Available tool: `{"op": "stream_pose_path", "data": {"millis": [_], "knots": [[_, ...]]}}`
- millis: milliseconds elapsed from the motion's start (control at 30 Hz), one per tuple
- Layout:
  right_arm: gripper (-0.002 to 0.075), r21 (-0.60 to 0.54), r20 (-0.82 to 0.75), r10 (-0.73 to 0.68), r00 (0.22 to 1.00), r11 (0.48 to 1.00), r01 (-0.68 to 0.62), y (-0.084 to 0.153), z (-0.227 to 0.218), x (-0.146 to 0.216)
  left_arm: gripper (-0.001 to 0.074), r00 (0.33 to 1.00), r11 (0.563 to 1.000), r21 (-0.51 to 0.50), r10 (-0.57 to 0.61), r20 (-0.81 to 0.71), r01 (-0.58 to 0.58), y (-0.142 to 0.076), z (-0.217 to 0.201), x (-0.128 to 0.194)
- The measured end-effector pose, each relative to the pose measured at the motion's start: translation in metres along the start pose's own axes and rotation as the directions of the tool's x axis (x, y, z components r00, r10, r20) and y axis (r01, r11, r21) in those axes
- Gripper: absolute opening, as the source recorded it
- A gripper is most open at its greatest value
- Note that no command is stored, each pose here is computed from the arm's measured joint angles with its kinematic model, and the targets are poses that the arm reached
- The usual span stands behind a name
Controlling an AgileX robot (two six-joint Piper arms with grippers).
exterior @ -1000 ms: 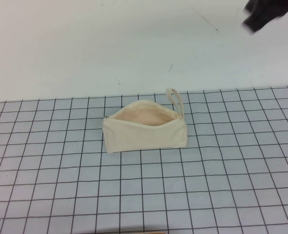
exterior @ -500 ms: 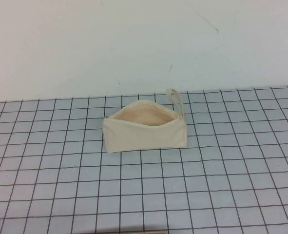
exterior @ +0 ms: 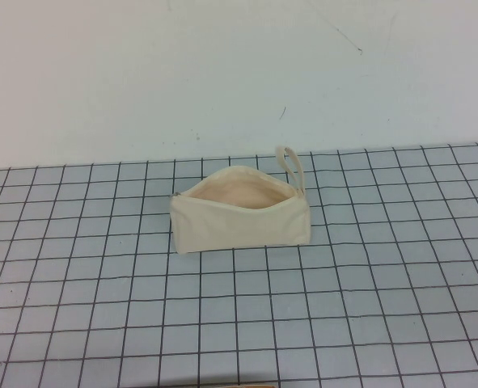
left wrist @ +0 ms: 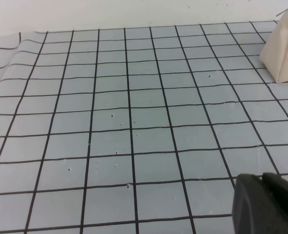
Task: Put eraser into pencil case
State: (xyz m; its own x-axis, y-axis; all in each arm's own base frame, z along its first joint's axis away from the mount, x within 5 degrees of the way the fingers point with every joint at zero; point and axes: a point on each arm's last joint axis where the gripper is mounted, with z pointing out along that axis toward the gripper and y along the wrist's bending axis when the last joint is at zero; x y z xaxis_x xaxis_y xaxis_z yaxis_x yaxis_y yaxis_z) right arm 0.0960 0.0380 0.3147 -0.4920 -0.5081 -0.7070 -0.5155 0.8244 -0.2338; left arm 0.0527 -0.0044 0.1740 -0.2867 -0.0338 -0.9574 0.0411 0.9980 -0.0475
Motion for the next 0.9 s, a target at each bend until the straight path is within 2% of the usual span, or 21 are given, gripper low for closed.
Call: {"op": "stream_pose_path", "data": {"millis": [300, 567, 667, 767, 900], "knots": [[0.0003, -0.137, -0.143, 0.148, 0.979, 0.976, -0.168, 0.015, 0.0, 0.013, -0.0001, 1.0, 1.0, 0.0, 0.0, 0.0, 0.0, 0.0, 0.0, 0.0], [0.0003, -0.147, -0.119, 0.165, 0.979, 0.972, -0.181, 0.016, -0.007, 0.015, -0.0001, 1.0, 1.0, 0.0, 0.0, 0.0, 0.0, 0.0, 0.0, 0.0], [0.0002, -0.103, 0.001, 0.14, 0.99, 0.985, -0.139, 0.013, -0.025, 0.02, -0.0001, 1.0, 1.0, 0.0, 0.0, 0.0, 0.0, 0.0, 0.0, 0.0], [0.0002, 0.034, 0.213, 0.123, 0.969, 0.99, -0.134, 0.008, -0.048, 0.029, -0.0001, 1.0, 1.0, 0.0, 0.0, 0.0, 0.0, 0.0, 0.0, 0.0], [0.0002, 0.244, 0.481, 0.08, 0.873, 0.944, -0.221, 0.008, -0.057, 0.046, -0.0001, 1.0, 1.0, 0.0, 0.0, 0.0, 0.0, 0.0, 0.0, 0.0]]}}
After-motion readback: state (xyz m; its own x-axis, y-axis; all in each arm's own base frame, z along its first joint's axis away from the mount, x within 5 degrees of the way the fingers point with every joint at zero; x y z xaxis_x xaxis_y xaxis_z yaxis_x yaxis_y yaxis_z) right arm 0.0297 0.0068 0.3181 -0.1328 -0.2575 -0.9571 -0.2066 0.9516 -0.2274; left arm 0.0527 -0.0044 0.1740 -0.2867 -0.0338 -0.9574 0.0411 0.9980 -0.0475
